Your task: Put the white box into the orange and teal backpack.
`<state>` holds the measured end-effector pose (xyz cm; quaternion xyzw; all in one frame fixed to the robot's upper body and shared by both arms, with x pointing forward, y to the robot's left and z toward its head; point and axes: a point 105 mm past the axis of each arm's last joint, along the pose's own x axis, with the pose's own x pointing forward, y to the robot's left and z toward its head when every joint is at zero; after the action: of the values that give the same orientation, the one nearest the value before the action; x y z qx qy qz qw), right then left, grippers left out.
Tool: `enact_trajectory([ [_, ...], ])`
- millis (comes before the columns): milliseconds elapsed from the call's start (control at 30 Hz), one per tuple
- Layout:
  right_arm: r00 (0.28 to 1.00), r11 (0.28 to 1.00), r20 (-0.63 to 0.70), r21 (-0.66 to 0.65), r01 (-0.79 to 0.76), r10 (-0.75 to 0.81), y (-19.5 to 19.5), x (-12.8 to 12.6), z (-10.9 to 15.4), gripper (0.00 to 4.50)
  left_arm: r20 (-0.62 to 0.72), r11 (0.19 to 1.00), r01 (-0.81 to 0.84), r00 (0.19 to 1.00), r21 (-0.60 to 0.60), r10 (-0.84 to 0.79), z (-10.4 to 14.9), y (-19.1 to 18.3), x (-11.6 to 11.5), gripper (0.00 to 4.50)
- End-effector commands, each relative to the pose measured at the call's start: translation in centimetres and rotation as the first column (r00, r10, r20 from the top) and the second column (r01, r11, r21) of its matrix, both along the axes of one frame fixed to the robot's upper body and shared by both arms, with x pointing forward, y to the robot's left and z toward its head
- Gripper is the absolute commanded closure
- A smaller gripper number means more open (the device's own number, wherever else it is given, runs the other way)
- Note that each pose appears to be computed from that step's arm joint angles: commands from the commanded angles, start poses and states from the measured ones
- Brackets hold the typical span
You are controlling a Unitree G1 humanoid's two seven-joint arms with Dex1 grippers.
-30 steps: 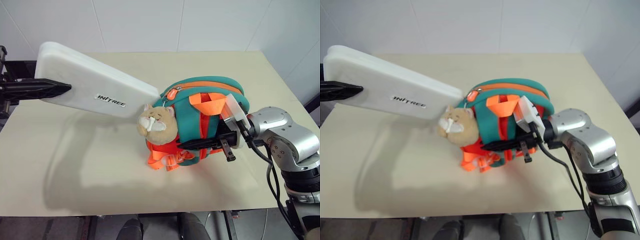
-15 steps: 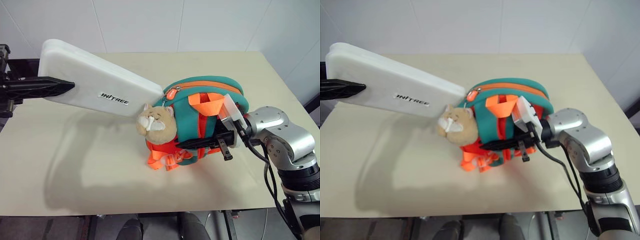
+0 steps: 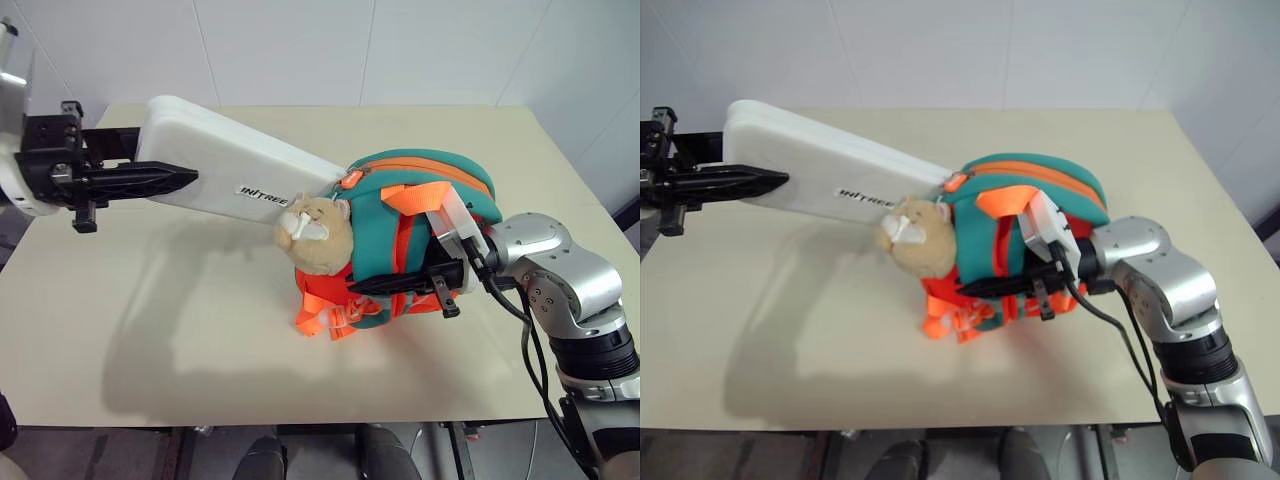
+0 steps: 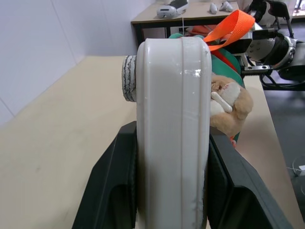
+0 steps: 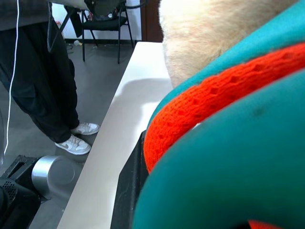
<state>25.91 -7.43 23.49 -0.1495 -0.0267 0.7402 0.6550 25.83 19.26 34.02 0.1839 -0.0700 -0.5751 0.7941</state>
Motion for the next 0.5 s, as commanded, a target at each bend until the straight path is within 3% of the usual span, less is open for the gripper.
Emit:
enact_trajectory([
  [33,0.998,0.999,0.051,0.014,-0.030,0.029,0.5,-0.6,0.9,3.97,0.014,0.997,0.057,0.998,0.049,-0.058,-0.7,-1.6,-0.2,3.15],
  [267,0.998,1.000,0.050,0.017,-0.025,0.024,0.5,-0.6,0.9,3.97,-0.025,0.989,0.141,0.990,0.034,-0.140,-2.1,-3.8,0.2,3.15],
  [500,0.999,1.000,0.050,0.022,-0.017,0.016,0.6,-0.6,0.9,3.97,-0.019,0.991,0.123,0.992,0.046,-0.122,-2.7,-4.0,1.1,3.15],
])
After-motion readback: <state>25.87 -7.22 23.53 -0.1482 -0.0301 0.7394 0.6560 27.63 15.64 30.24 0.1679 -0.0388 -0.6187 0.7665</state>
